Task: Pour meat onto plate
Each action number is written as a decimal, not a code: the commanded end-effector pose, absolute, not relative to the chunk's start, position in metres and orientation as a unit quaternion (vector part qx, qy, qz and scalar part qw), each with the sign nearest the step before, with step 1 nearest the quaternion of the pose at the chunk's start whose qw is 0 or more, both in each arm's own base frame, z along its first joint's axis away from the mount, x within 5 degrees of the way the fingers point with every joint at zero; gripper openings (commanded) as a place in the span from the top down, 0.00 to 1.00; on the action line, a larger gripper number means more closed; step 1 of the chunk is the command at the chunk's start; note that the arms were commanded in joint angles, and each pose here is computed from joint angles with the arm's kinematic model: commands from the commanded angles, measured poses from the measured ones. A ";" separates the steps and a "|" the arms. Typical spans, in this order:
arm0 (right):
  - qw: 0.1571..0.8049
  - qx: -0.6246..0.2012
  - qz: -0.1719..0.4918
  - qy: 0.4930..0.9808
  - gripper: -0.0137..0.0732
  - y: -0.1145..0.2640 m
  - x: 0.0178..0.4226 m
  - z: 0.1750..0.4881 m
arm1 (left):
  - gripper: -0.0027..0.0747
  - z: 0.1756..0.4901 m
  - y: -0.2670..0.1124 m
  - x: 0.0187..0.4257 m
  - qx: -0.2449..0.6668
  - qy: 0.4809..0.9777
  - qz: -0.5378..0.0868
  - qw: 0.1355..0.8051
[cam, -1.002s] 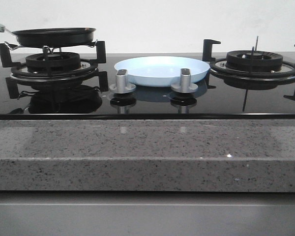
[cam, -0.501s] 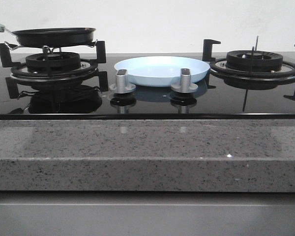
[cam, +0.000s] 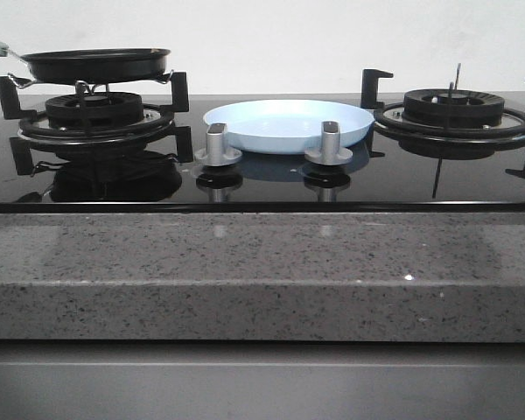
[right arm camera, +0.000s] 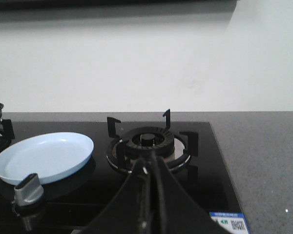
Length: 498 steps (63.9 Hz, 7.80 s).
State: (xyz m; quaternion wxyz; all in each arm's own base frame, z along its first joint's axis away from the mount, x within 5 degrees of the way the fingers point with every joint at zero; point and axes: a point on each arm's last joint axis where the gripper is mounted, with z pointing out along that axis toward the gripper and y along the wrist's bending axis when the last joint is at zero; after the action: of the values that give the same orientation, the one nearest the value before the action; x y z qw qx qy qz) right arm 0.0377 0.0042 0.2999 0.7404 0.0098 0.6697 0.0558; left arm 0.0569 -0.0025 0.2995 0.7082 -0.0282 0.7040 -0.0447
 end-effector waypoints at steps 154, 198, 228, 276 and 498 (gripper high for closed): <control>0.390 -0.071 0.107 0.912 0.14 0.069 0.348 0.397 | 0.10 0.346 -0.001 0.107 -0.039 0.714 -0.047 0.697; 0.299 -0.142 0.106 0.938 0.39 0.122 0.454 0.336 | 0.10 0.346 -0.001 0.107 -0.040 0.714 -0.048 0.697; 0.284 -0.142 0.105 0.942 0.46 0.124 0.463 0.318 | 0.10 0.346 -0.001 0.107 -0.040 0.714 -0.048 0.697; 0.289 -0.152 0.104 0.939 0.92 0.120 0.456 0.348 | 0.10 0.346 -0.001 0.107 -0.040 0.714 -0.048 0.697; 0.371 -0.140 0.172 0.902 0.92 0.126 0.322 0.351 | 0.41 0.332 0.042 0.407 -0.279 0.783 -0.396 0.391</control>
State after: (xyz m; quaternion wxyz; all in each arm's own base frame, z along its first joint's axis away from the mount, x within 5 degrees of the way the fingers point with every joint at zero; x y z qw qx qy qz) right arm 0.3256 0.1276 0.3227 0.3110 -0.1456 0.9259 0.1577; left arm 0.4122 0.0424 0.2969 0.3462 -0.2844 0.8096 -0.3791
